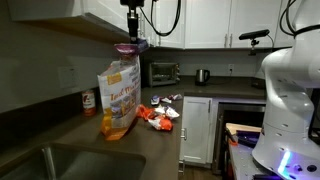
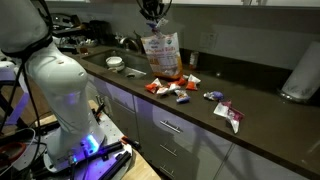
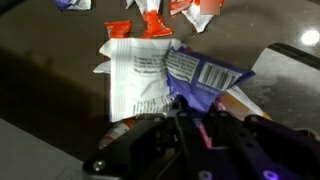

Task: Remove two small packets from the pack on the countertop

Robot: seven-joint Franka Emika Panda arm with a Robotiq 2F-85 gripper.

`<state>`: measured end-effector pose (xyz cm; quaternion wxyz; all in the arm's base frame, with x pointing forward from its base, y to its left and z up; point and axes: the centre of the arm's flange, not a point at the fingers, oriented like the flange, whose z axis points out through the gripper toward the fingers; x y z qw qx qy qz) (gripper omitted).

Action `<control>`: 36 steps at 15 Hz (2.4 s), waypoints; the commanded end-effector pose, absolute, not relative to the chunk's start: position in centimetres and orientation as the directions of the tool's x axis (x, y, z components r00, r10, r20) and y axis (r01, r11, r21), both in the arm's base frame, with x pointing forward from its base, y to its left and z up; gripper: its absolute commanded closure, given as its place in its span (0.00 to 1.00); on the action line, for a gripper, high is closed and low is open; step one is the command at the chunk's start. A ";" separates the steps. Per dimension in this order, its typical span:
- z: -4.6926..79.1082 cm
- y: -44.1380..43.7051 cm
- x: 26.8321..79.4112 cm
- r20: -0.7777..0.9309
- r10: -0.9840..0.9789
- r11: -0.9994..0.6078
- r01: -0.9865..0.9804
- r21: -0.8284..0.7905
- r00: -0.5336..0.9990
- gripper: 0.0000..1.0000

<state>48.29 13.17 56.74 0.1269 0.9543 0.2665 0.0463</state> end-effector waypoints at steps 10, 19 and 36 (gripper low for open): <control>62.6 8.7 48.5 0.127 0.444 -0.876 0.400 0.271 0.887 0.91; 61.1 2.5 47.4 0.083 0.297 -0.929 0.267 0.256 0.951 0.91; 43.5 -11.4 50.4 0.030 0.048 -0.974 0.040 0.222 0.998 0.91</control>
